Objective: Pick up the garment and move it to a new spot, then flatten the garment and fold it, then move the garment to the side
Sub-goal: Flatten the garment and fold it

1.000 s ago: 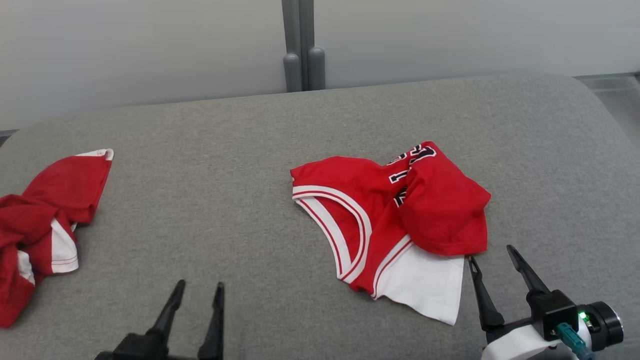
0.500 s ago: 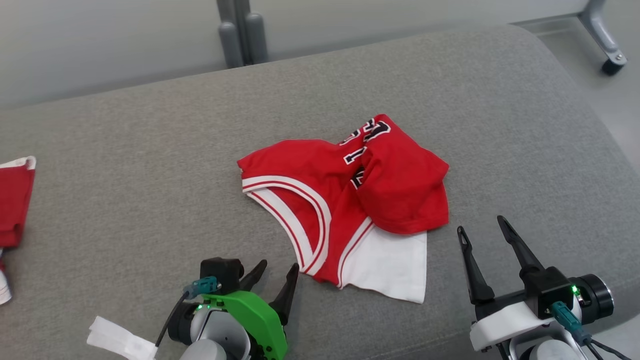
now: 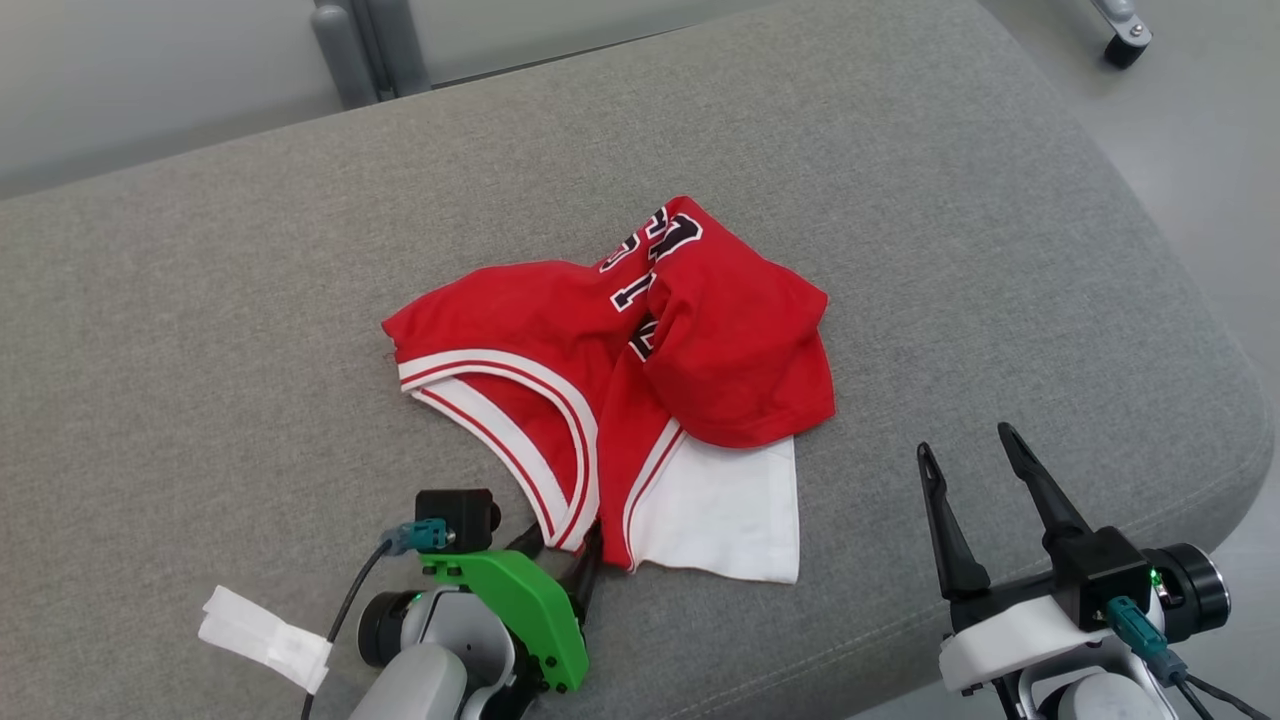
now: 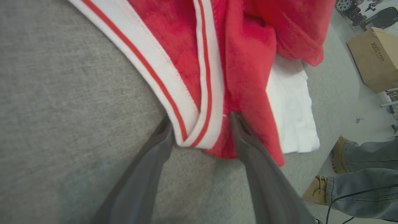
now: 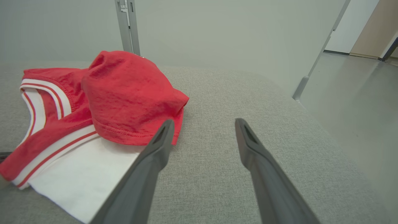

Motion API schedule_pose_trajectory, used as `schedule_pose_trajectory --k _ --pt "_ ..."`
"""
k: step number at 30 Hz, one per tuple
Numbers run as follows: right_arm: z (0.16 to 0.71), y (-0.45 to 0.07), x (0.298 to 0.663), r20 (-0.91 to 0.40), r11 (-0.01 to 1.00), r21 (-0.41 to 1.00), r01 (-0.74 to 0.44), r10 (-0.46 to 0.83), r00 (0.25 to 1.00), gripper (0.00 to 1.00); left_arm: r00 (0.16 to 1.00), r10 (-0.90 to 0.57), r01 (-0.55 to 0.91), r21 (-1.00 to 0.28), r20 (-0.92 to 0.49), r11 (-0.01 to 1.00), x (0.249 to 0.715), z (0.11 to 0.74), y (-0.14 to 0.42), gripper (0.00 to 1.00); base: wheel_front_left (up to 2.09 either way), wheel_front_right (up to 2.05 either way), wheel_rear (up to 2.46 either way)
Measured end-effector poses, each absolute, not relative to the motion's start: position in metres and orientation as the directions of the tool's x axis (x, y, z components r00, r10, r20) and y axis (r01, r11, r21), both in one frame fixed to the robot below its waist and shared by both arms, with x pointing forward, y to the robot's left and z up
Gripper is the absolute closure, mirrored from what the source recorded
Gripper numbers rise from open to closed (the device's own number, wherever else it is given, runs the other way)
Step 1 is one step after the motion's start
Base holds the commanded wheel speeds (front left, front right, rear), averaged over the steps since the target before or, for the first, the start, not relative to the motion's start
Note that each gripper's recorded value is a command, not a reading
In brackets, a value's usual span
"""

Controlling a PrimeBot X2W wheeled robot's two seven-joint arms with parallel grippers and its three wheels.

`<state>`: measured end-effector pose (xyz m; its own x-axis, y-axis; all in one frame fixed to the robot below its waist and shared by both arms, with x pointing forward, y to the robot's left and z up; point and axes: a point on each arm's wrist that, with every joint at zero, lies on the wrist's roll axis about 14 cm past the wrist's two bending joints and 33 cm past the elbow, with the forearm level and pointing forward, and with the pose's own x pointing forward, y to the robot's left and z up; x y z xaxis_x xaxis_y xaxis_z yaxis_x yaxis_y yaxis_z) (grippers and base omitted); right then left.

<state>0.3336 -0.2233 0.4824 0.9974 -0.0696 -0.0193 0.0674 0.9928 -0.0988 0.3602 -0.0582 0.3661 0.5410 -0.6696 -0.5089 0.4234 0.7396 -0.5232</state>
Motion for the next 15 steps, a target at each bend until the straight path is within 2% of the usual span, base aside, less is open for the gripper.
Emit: schedule_pose_trajectory --k 1,6,11,15 --pt "0.482 -0.224 0.334 -0.021 0.993 -0.1 0.069 -0.072 0.997 0.0 0.537 -0.674 0.427 -0.525 -0.508 0.736 0.361 0.366 -0.06 1.0 0.0 0.0 0.0" --pt "0.483 -0.224 0.337 -0.018 0.993 -0.1 0.067 -0.069 0.997 0.0 0.541 -0.694 0.431 -0.551 -0.476 0.714 0.363 0.372 -0.067 1.0 0.0 0.0 0.0" --pt "0.484 -0.223 0.339 -0.013 0.994 -0.09 0.065 -0.067 0.998 0.0 0.623 -0.696 0.397 -0.623 -0.356 0.674 0.391 0.411 -0.064 1.0 0.0 0.0 0.0" --pt "0.484 -0.221 0.338 -0.009 0.995 -0.073 0.063 -0.064 0.998 0.0 0.699 -0.673 0.425 -0.616 -0.242 0.663 0.425 0.459 -0.035 1.0 0.0 0.0 0.0"
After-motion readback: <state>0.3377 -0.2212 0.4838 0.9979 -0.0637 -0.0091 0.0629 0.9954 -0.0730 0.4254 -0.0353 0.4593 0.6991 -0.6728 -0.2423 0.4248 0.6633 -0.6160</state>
